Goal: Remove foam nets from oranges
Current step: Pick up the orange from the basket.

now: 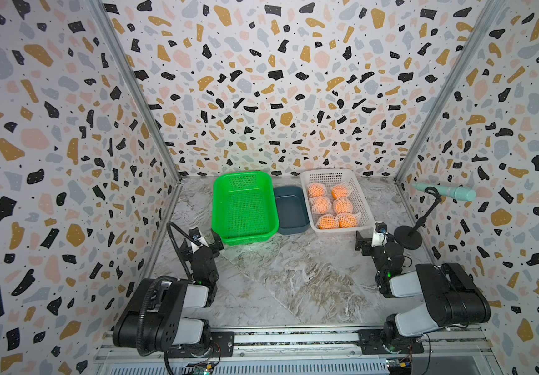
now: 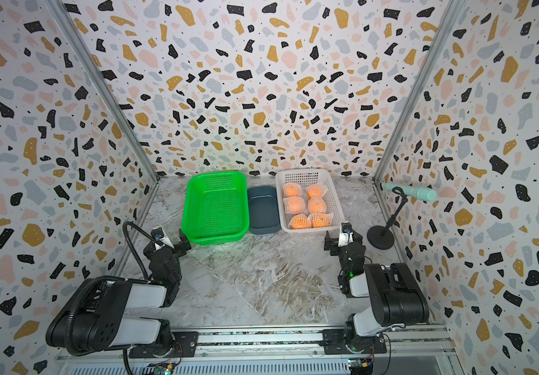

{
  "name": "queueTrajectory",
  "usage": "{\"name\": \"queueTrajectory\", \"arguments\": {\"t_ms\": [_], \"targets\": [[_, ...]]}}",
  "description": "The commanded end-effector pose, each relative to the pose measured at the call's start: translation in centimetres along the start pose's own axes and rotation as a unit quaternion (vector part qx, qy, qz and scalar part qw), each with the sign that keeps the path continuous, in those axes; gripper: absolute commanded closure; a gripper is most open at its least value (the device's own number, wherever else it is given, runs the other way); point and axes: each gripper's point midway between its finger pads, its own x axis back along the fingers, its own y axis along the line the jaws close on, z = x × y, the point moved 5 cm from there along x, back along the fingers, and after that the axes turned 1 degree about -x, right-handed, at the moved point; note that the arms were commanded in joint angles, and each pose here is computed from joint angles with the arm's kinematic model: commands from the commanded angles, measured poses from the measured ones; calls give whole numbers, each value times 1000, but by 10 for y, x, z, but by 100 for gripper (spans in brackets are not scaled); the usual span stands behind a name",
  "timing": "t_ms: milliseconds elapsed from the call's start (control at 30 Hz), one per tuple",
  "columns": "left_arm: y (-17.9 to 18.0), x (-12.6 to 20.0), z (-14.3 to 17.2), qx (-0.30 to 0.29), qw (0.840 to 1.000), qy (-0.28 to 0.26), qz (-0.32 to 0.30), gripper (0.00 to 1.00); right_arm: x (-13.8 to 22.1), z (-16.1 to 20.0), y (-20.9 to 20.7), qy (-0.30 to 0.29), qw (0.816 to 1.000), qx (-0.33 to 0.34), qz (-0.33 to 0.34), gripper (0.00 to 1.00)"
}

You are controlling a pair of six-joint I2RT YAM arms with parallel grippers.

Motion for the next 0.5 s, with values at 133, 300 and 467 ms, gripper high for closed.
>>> {"name": "queueTrajectory", "arguments": {"t_ms": [133, 300, 467], "targets": [[2, -8, -21, 3, 999, 4, -35, 1, 13, -28, -9, -46, 998, -9, 40, 1], [22, 17, -38, 46, 996, -45, -60, 1, 27, -49, -11, -71, 996, -13, 61, 1], [42, 39, -58, 88, 987, -92, -97, 0, 43, -70, -6, -96, 994, -24, 51, 1]]}}
